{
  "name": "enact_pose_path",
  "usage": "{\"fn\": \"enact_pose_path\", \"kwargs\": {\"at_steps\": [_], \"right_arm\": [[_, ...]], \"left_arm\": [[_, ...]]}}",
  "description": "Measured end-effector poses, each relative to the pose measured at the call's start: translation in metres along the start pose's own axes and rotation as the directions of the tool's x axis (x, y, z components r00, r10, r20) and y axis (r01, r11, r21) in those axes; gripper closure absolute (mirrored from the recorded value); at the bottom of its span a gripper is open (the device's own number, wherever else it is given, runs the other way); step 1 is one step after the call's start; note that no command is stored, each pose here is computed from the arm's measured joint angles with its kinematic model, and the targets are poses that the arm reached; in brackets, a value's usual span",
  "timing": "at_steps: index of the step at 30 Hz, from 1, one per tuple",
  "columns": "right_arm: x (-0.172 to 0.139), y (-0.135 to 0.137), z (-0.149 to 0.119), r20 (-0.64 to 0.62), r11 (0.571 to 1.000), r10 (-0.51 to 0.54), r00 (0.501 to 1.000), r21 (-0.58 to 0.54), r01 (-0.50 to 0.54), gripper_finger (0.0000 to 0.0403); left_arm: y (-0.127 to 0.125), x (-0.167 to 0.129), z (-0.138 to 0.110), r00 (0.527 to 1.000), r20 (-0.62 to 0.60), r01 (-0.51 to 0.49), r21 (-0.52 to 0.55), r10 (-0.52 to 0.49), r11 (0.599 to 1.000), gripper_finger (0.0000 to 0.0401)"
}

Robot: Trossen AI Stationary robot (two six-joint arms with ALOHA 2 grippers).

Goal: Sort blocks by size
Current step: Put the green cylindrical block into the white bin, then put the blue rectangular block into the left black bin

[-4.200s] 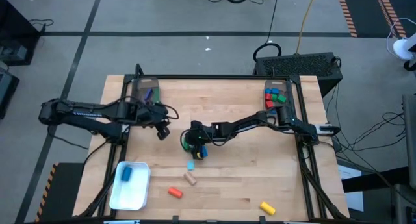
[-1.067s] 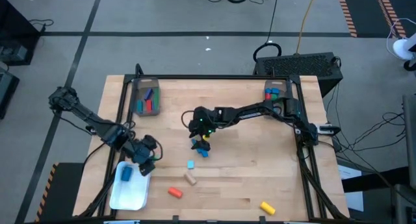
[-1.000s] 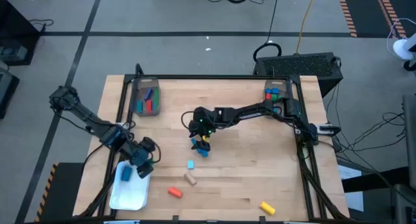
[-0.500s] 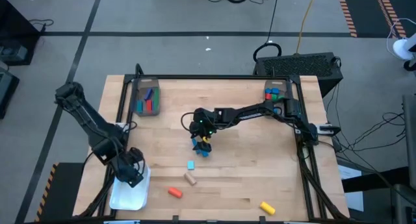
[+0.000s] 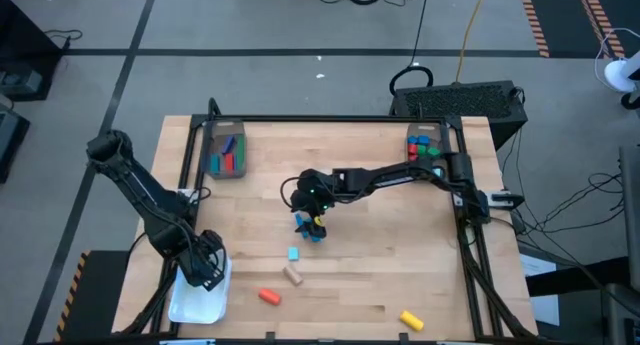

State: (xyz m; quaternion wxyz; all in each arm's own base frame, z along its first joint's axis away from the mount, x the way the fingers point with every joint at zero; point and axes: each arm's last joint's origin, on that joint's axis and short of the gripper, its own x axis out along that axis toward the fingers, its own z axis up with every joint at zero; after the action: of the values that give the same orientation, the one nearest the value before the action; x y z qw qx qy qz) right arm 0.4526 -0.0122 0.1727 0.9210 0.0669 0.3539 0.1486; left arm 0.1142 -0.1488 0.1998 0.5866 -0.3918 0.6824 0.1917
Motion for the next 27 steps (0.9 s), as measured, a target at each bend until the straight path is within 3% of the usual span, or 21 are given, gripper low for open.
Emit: {"fn": "enact_pose_path", "kwargs": {"at_steps": [6,10,13,18,22,27], "right_arm": [[0.002,0.007,-0.005,-0.061,1.000,-0.007,0.998,-0.022,0.006,0.0090],[0.004,0.012,-0.013,-0.141,0.991,-0.119,0.983,-0.083,0.108,0.0090],[0.004,0.014,-0.015,-0.159,0.978,-0.192,0.968,-0.117,0.175,0.0090],[0.008,0.017,-0.016,-0.161,0.976,-0.205,0.966,-0.112,0.188,0.0090],[0.009,0.019,-0.015,-0.145,0.977,-0.211,0.967,-0.032,0.209,0.0090],[0.014,0.019,-0.015,-0.123,0.970,-0.210,0.970,0.102,0.223,0.0090]], "left_arm": [[0.000,0.001,0.000,1.000,0.010,-0.003,0.005,0.003,1.000,0.0244],[-0.001,0.002,0.001,0.999,0.040,-0.004,0.029,0.003,1.000,0.0241],[-0.001,0.002,0.002,0.997,0.071,-0.002,0.031,0.000,1.000,0.0220],[0.001,0.002,0.003,0.995,0.099,-0.017,0.027,0.014,1.000,0.0163],[0.005,0.002,0.004,0.994,0.090,-0.061,0.031,0.058,0.998,0.0128],[0.005,0.002,0.003,0.997,0.050,-0.067,0.036,0.065,0.997,0.0124]]}}
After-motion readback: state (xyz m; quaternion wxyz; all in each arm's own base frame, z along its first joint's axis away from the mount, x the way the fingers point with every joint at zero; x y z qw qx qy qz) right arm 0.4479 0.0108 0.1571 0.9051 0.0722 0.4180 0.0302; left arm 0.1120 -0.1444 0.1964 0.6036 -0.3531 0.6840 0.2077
